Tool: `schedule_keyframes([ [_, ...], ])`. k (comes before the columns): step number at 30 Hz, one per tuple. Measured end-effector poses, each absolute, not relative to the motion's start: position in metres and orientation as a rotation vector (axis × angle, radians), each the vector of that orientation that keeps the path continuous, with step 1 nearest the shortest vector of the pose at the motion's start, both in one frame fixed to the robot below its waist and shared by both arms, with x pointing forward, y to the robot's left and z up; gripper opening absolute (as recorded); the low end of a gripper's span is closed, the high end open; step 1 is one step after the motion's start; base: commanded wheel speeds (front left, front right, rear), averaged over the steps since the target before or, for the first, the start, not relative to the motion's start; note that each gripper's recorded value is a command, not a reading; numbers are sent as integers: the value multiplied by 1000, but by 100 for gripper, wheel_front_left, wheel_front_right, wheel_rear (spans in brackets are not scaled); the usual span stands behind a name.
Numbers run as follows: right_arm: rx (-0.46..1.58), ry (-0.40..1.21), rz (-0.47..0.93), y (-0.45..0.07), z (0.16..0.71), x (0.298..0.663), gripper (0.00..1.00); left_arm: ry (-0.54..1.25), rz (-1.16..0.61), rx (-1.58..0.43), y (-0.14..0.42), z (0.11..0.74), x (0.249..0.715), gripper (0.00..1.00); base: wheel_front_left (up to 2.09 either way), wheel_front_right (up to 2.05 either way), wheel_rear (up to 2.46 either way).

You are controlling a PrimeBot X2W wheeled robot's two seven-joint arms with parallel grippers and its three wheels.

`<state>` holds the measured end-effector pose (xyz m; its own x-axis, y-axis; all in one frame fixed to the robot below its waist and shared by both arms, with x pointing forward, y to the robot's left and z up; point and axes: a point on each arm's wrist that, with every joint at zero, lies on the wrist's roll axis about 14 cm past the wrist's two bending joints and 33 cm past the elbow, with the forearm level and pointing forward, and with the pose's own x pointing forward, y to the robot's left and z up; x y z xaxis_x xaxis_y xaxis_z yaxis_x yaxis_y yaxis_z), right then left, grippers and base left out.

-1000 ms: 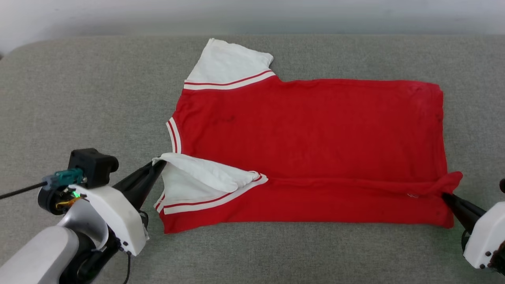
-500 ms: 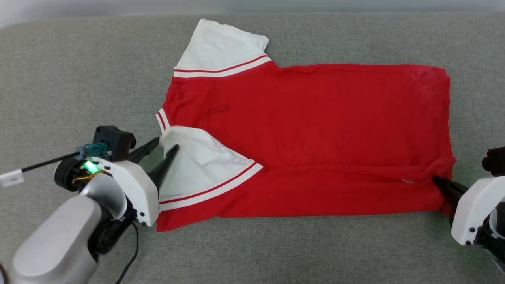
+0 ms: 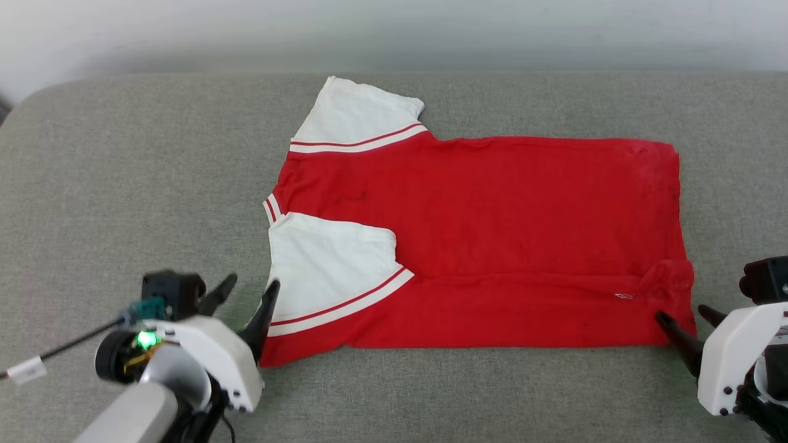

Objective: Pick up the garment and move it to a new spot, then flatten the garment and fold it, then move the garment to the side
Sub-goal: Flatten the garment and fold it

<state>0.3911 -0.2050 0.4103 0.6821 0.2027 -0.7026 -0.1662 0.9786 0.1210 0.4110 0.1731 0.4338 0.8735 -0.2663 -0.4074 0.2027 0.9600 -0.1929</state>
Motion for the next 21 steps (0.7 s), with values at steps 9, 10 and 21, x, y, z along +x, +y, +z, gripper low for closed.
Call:
schedule_keyframes([
  [9,-67,762,177,-209,432,382,100,620,-205,-88,174,406,361,100,0,0,0],
  [10,-57,761,181,-206,433,381,100,634,-199,-79,177,404,360,100,0,0,0],
  [21,-31,761,166,-205,434,381,100,746,-199,-63,175,372,363,100,0,0,0],
])
